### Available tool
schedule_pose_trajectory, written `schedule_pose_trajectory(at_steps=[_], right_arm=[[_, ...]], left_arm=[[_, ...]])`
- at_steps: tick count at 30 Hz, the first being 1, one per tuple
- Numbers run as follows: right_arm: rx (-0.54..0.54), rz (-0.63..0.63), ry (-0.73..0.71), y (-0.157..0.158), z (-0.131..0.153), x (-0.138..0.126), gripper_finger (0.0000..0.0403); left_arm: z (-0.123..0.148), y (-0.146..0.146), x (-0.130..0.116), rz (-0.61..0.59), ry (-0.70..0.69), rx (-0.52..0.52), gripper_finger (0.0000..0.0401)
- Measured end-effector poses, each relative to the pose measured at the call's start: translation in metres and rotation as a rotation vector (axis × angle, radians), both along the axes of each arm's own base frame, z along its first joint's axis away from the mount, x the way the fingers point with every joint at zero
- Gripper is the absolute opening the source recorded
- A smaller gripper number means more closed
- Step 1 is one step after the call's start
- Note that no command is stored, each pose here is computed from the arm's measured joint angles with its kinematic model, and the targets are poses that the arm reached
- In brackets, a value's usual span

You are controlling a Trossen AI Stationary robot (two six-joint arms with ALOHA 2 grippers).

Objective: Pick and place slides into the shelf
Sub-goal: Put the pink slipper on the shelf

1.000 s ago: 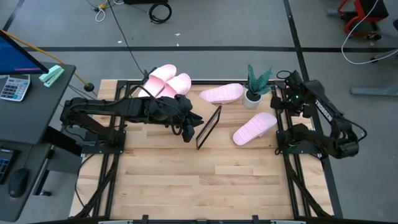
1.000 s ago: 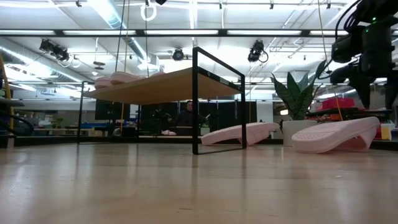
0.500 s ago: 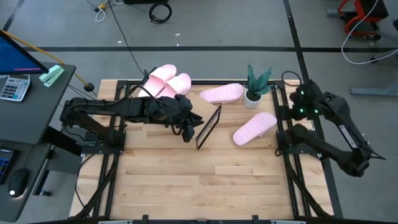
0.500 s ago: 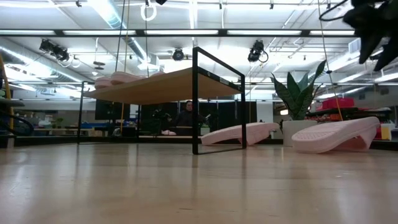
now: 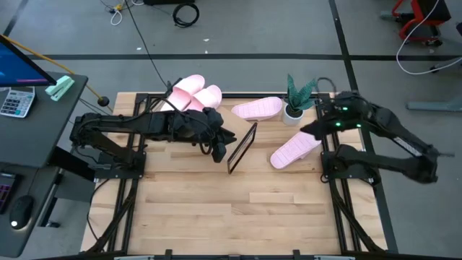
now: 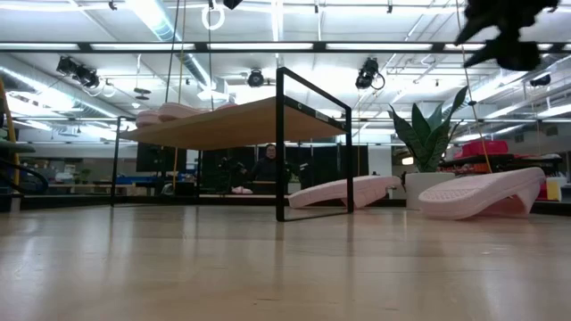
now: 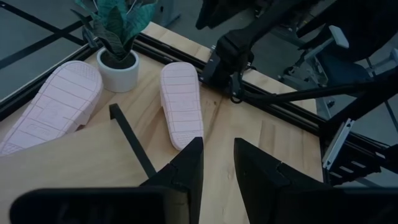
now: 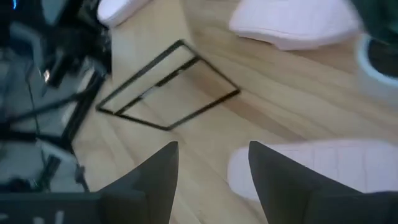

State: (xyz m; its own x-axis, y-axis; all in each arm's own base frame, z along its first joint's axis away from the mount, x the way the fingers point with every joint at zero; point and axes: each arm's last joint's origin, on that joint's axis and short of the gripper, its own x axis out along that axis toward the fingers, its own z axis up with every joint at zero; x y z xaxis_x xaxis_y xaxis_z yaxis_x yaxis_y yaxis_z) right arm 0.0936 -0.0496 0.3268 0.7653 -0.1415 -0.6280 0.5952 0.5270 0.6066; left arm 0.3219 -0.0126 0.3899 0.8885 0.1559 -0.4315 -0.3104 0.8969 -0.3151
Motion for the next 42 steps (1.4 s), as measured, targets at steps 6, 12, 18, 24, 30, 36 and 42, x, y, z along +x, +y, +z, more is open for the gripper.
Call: schedule_pose_trajectory(at_steps=[6,12,18,24,30,36,42], right_arm=[[-0.142,0.238,0.225,0.000,-0.006,0.048,0.0201],[-0.302,0.517,0.420,0.015,-0.013,0.084,0.0201],[-0.293,0.797,0.682,0.043,-0.043,0.090,0.0201],[-0.317,0.923,0.754,0.062,-0.069,0.092,0.0228],[-0.467,0.963,0.835,0.067,-0.080,0.096,0.0288],[-0.543,0.976,0.926,0.071,-0.093,0.108,0.0316],[-0.551,0.997,1.006,0.076,-0.108,0.117,0.0306]], left_arm=[[0.000,0.002,0.000,0.005,0.000,0.000,0.0087],[0.000,0.002,0.000,0.005,0.001,0.002,0.0093],[0.000,0.002,0.000,0.005,0.003,0.002,0.0096],[0.000,0.002,0.000,-0.007,0.008,0.026,0.0090],[-0.001,0.002,0.000,-0.009,0.010,0.030,0.0097],[-0.001,0.001,0.000,-0.011,0.018,0.030,0.0096],[-0.002,0.001,-0.001,-0.011,0.025,0.031,0.0090]])
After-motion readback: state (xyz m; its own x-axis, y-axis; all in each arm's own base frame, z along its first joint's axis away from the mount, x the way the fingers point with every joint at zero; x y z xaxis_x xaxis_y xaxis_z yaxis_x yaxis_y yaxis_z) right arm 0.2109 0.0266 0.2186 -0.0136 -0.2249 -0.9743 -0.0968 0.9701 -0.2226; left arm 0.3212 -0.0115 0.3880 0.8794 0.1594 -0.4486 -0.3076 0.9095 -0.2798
